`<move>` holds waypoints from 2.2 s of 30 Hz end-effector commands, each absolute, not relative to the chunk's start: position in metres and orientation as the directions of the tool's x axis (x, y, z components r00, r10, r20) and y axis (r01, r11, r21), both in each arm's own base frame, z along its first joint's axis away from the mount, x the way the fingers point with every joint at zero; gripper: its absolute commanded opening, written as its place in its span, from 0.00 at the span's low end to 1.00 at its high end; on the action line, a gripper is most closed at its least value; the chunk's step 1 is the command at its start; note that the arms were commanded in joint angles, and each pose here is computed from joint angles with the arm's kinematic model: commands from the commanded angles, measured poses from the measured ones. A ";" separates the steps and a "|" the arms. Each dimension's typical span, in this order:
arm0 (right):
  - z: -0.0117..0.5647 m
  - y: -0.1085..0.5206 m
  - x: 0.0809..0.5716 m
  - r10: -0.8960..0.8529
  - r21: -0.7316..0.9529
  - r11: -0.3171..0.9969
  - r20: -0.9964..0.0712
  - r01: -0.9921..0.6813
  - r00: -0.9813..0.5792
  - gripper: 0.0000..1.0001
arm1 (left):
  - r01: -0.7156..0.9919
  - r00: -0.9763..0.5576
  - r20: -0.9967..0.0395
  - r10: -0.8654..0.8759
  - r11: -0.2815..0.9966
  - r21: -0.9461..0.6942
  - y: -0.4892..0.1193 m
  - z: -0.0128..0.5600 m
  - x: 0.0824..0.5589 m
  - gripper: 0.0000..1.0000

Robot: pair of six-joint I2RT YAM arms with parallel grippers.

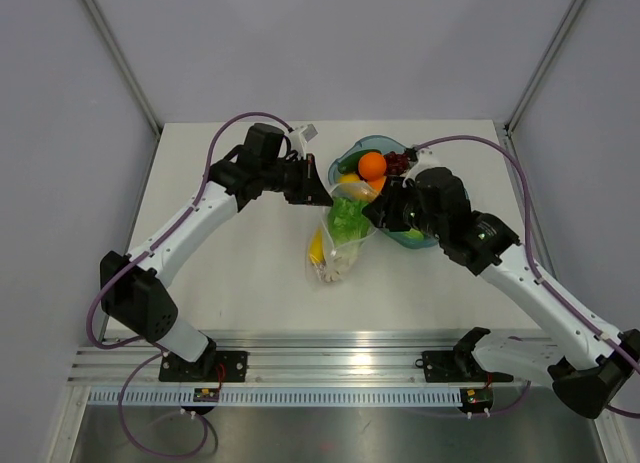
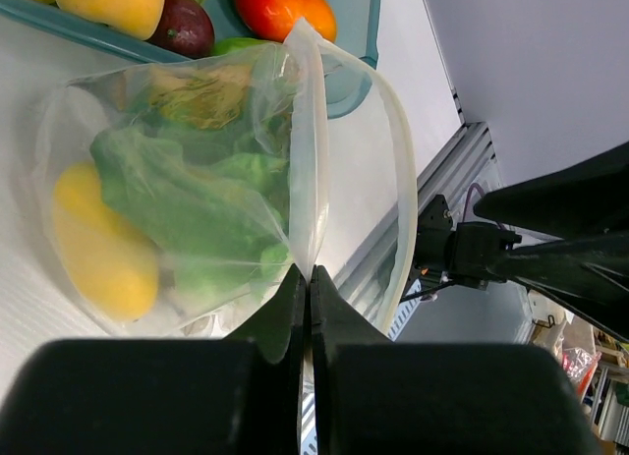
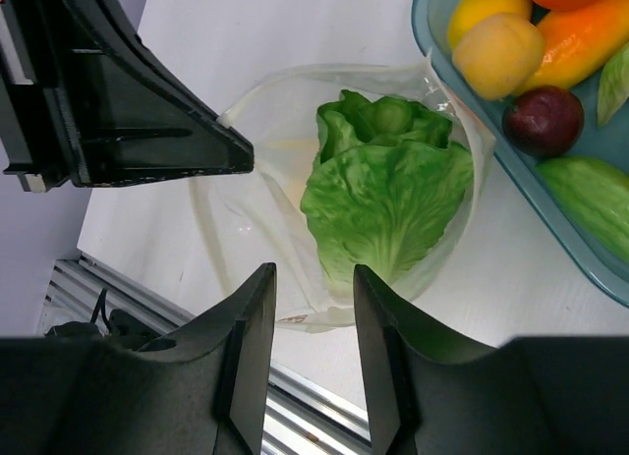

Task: Place the food in the zip-top bag and seal the zipper
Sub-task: Adjust the zipper food storage bag at the center of the board, then adjust the fake vegetable in the zipper food storage bag.

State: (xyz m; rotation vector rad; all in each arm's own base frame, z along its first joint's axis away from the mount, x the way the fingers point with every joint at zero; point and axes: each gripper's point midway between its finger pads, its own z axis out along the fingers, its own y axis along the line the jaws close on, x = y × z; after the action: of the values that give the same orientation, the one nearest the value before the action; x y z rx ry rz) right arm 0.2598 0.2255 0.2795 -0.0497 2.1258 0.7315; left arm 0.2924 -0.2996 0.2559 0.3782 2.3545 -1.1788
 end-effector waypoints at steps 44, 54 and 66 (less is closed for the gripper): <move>0.189 0.273 0.279 0.111 0.468 0.831 -0.668 -0.301 -0.736 0.36 | 0.584 -0.779 -0.625 0.044 0.413 -0.699 -0.316 0.314 0.279 0.00; 0.110 0.312 0.285 0.060 0.508 0.813 -0.558 -0.284 -0.827 0.33 | 0.599 -0.781 -0.623 0.047 0.337 -0.726 -0.327 0.325 0.273 0.00; 0.214 0.277 0.270 0.178 0.529 0.783 -0.696 -0.328 -0.696 0.37 | 0.546 -0.812 -0.580 0.063 0.432 -0.718 -0.321 0.289 0.282 0.00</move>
State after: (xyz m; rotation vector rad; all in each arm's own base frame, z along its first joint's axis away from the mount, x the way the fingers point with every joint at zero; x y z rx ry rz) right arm 0.2714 0.2879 0.1781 -0.1393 2.2888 0.8323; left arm 0.2765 -0.3142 0.2723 0.4663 2.3047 -1.3461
